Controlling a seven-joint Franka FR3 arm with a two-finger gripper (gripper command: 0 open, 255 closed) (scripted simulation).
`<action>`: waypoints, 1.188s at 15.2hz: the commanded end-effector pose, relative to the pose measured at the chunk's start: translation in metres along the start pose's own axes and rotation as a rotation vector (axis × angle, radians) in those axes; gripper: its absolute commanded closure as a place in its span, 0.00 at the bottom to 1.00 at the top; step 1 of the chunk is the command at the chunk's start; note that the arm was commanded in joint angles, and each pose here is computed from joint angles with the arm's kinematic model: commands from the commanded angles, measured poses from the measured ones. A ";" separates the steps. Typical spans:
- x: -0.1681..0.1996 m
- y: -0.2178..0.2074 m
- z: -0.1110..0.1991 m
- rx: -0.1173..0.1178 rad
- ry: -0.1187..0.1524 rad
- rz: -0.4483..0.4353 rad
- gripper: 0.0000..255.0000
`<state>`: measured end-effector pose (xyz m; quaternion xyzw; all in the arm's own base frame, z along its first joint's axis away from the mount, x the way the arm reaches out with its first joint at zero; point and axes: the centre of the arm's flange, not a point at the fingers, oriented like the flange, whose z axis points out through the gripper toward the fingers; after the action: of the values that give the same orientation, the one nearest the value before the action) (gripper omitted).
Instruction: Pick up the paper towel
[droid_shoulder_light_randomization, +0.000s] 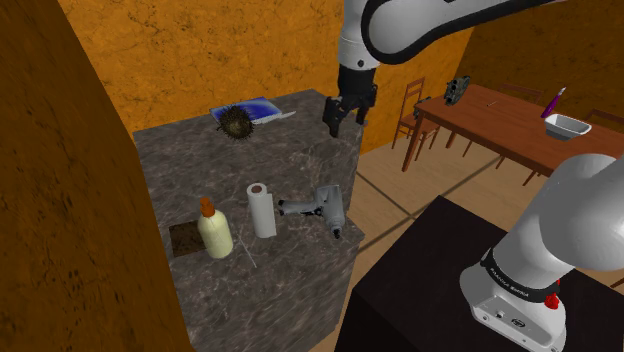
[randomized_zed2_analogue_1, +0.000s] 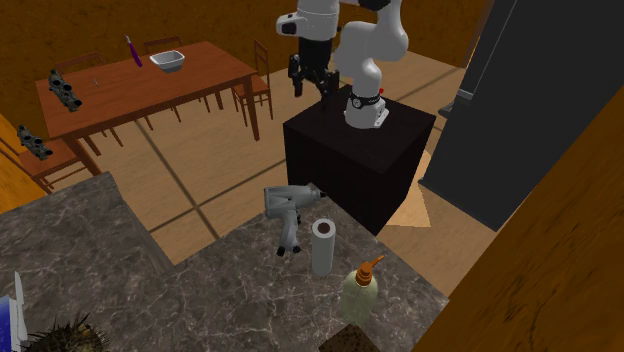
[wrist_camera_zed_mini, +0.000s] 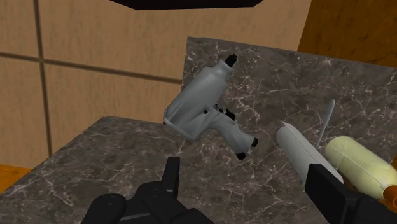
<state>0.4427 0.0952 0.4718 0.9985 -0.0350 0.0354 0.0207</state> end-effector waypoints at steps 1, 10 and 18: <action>0.012 -0.017 0.017 0.005 -0.005 0.004 0.00; 0.075 -0.087 0.090 0.024 -0.029 0.021 0.00; 0.130 -0.149 0.155 0.041 -0.050 0.035 0.00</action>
<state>0.5853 0.2207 0.3288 0.9986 -0.0511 0.0127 0.0000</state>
